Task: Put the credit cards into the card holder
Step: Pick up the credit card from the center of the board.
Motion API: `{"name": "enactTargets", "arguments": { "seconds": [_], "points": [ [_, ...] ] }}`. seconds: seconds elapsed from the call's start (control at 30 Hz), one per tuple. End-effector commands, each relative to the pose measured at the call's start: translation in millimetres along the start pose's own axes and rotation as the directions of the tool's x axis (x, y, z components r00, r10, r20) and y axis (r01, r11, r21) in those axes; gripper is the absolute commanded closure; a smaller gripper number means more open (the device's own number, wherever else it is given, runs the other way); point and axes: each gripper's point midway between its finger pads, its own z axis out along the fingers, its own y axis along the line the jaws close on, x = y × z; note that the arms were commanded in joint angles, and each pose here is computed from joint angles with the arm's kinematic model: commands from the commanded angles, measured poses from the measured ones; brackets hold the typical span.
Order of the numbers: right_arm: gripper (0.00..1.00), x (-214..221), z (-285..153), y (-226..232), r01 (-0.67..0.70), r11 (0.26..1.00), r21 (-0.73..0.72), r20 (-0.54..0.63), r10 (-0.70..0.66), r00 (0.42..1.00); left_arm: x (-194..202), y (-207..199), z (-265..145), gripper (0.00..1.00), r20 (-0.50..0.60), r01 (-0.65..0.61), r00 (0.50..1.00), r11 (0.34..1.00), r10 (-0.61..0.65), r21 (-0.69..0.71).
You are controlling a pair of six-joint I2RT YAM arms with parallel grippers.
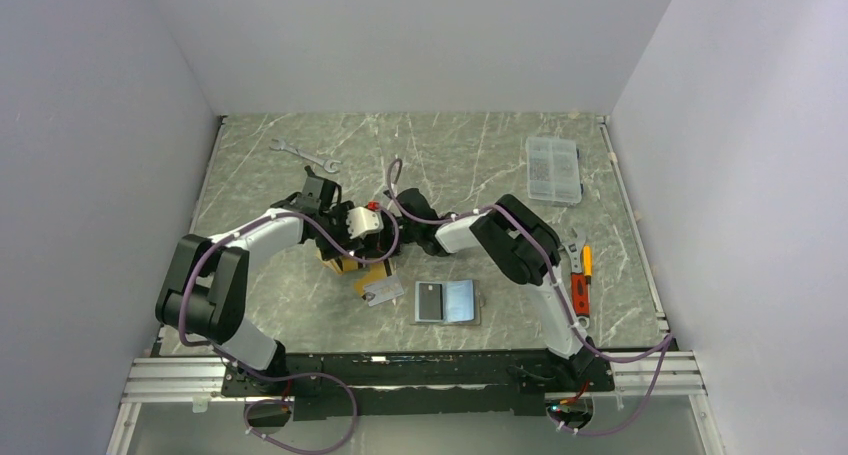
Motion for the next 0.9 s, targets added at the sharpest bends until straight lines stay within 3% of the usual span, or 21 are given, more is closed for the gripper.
{"name": "enactTargets", "arguments": {
  "seconds": [0.0,0.33,0.4,0.57,0.7,0.8,0.87],
  "points": [
    [0.91,2.2,-12.4,-23.8,-0.005,0.993,0.118,0.027,0.001,1.0,-9.8,-5.1,-5.3,0.33,0.034,0.04,0.999,0.998,-0.042,0.055],
    [0.93,-4.0,-22.1,-20.1,0.046,0.985,0.166,0.051,-0.055,0.997,18.4,1.5,1.0,0.36,-0.082,0.041,0.996,0.999,-0.041,-0.008],
    [1.0,-6.8,-25.9,-13.1,0.06,0.986,0.157,0.06,-0.07,0.996,17.1,7.0,-2.5,0.38,-0.074,0.06,0.995,0.998,-0.062,-0.025],
    [1.0,-18.2,-37.9,19.4,0.106,0.991,0.079,0.079,-0.112,0.991,-14.2,39.6,-50.6,0.43,0.062,0.203,0.978,0.974,-0.198,-0.096],
    [1.0,-22.1,-52.2,46.2,0.159,0.987,0.02,0.091,-0.16,0.983,-53.1,54.1,-108.8,0.42,0.257,0.331,0.918,0.941,-0.303,-0.071],
    [1.0,-19.9,-70.2,68.2,0.219,0.975,-0.02,0.113,-0.216,0.97,-71.9,50.6,-135.2,0.45,0.33,0.381,0.873,0.925,-0.358,-0.002],
    [1.0,-15.0,-84.6,82.8,0.265,0.963,-0.05,0.126,-0.257,0.958,-80.6,44.9,-144.7,0.37,0.355,0.41,0.847,0.911,-0.397,0.041]
  ]
}}
